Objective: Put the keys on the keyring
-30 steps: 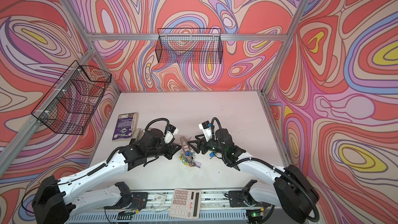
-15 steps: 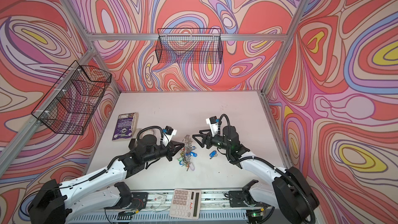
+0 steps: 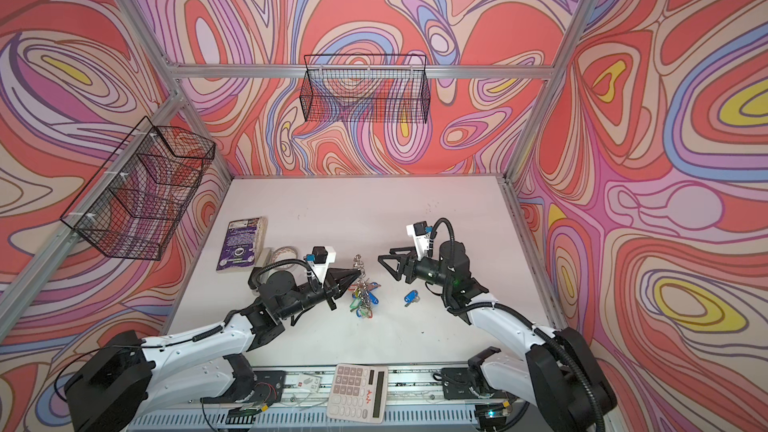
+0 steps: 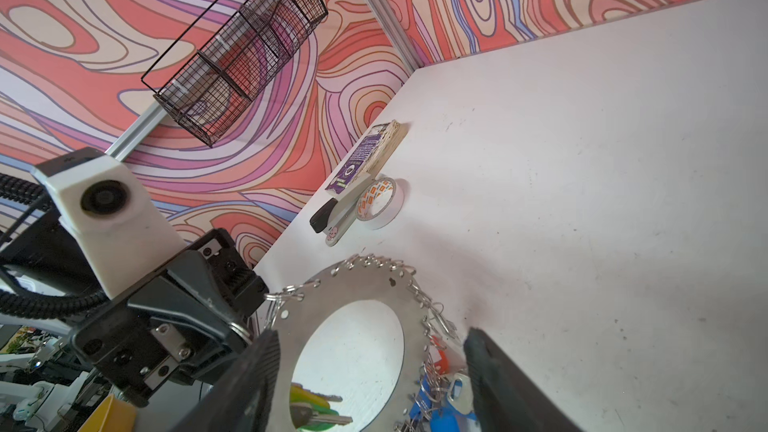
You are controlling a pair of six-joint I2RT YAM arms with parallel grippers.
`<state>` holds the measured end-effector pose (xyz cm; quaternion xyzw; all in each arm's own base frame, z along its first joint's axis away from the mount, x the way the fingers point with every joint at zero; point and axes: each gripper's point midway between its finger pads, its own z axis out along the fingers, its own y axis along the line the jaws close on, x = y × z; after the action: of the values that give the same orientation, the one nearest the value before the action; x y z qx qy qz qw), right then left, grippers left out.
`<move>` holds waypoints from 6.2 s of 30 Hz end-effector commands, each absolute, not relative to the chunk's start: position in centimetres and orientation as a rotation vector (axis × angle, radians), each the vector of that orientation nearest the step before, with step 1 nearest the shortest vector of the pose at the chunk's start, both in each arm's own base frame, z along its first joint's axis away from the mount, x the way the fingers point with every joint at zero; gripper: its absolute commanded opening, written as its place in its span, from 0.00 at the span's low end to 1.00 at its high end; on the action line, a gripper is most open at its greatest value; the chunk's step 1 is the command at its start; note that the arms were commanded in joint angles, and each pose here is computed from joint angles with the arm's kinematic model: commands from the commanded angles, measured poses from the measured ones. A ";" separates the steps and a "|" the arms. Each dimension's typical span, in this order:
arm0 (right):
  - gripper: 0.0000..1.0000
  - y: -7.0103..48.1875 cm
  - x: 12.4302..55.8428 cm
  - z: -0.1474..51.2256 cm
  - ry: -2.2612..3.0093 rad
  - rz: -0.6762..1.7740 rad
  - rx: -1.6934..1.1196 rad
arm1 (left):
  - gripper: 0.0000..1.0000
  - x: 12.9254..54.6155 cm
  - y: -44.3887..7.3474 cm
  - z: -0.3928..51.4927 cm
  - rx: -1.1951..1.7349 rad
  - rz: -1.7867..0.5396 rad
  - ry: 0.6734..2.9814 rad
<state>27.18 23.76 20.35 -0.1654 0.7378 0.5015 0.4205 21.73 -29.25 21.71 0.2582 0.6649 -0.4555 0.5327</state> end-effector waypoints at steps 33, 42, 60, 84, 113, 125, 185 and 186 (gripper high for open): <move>0.75 20.6 28.5 24.1 1.777 1.201 -0.312 | 0.00 17.5 -34.0 30.9 0.995 -0.664 0.862; 0.74 20.9 26.4 25.4 1.745 1.250 -0.397 | 0.00 19.4 -33.4 32.1 0.803 -0.748 0.946; 0.61 21.3 24.7 25.9 1.664 1.350 -0.441 | 0.00 22.1 -33.3 32.9 0.699 -0.948 1.388; 0.59 20.8 26.0 24.3 1.694 1.235 -0.422 | 0.00 20.6 -29.8 29.6 1.109 -0.739 2.348; 0.44 25.9 22.7 21.7 1.813 1.184 -0.564 | 0.00 27.3 -28.6 23.5 0.658 -0.578 2.795; 0.36 31.3 22.7 19.2 1.848 1.190 -0.569 | 0.00 27.2 -29.0 22.7 0.609 -0.620 2.811; 0.50 31.5 25.4 16.8 1.779 0.602 -0.486 | 0.00 27.2 -26.4 19.5 -0.113 -0.622 2.883; 0.49 31.6 25.5 16.8 1.773 0.597 -0.483 | 0.00 27.2 -26.5 19.5 -0.120 -0.621 2.887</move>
<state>24.64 31.34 15.20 -0.2194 0.7701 0.2674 0.5360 27.10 -26.58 17.45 -0.0235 0.9762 -0.2023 0.0739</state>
